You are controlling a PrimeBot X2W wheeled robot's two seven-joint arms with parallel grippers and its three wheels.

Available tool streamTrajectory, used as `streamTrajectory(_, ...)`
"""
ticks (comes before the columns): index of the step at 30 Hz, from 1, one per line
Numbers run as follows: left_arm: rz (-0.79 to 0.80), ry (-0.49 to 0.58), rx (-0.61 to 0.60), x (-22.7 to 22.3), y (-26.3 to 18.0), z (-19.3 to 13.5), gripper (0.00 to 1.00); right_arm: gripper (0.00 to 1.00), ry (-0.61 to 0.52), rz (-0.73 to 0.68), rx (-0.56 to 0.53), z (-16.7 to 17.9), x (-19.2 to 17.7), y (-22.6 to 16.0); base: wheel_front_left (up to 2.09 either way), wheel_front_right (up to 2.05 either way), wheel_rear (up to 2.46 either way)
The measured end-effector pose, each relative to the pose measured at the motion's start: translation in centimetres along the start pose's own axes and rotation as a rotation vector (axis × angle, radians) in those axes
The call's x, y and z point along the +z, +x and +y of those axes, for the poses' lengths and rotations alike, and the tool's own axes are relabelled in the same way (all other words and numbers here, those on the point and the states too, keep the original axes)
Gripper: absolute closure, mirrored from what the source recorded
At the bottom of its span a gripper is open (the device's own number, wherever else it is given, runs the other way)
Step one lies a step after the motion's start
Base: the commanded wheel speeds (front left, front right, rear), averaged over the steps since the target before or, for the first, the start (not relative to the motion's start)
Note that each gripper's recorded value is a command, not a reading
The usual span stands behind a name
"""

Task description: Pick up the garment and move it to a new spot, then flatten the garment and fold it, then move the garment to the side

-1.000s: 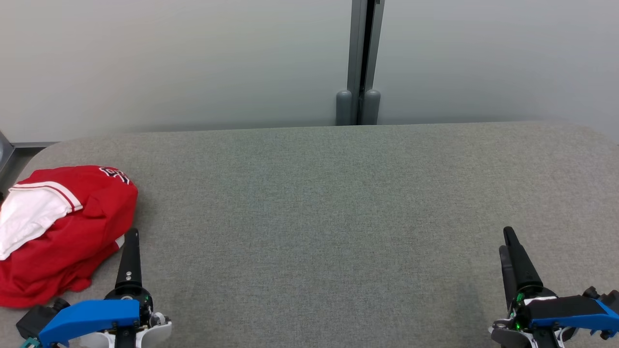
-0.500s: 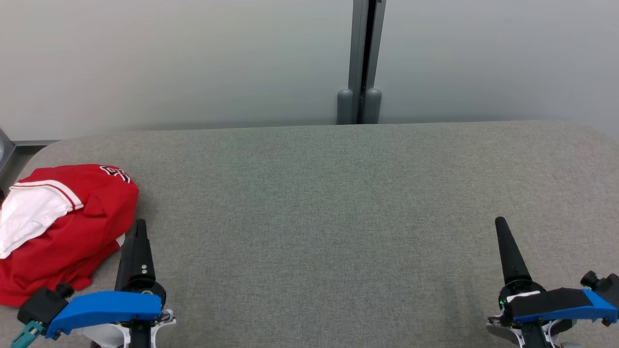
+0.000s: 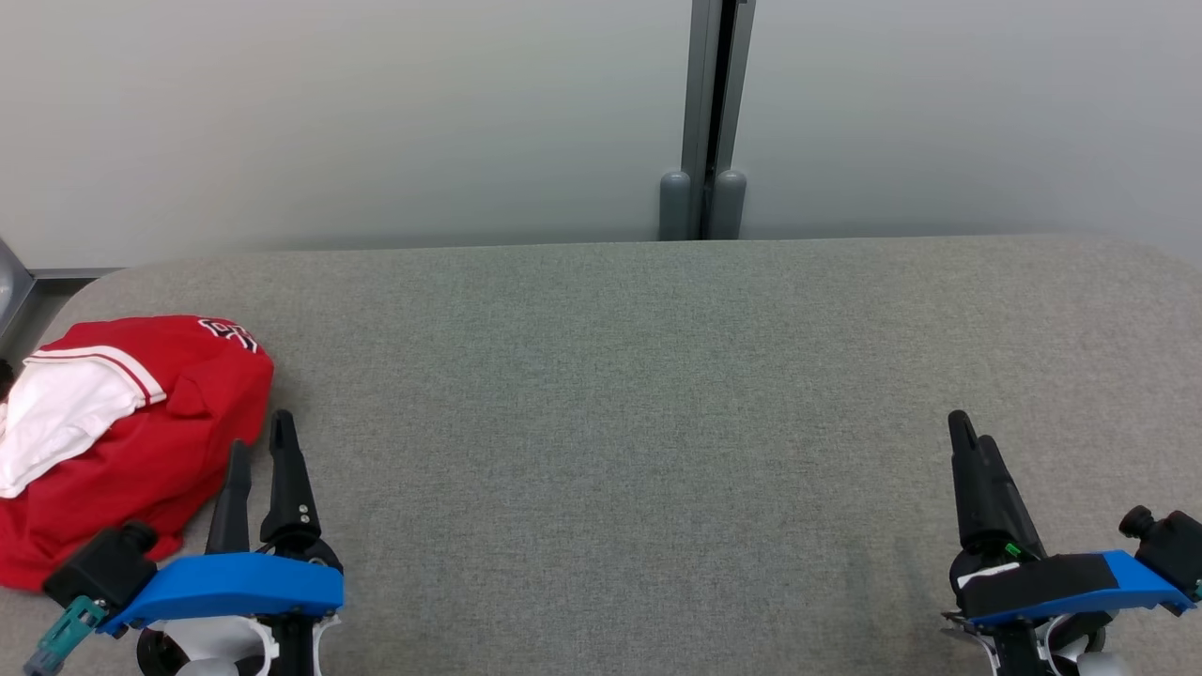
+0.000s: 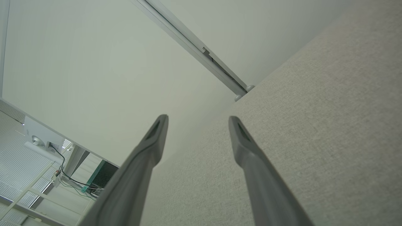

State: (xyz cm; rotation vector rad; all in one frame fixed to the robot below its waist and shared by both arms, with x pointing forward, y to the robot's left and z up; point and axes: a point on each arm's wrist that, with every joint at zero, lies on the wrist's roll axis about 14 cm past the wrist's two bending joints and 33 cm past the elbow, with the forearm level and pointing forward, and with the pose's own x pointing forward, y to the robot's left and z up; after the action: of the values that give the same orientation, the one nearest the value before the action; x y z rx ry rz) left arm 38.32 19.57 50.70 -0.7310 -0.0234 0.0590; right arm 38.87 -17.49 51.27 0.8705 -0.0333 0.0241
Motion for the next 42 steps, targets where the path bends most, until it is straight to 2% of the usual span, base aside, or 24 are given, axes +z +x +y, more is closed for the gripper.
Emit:
streamTrajectory(20, -0.013, 0.302, -0.040, 0.0, 0.0, -0.4, 0.00, 0.00, -0.244, 0.000, 0.034, 0.5, -0.5, 0.1, 0.00, 0.00, 0.00)
streamTrajectory(42, -0.032, 0.519, -0.059, 0.2, -0.4, -0.2, 0.00, 0.00, -0.440, 0.004, 0.077, 1.1, -1.2, 0.2, 0.00, 0.00, 0.00)
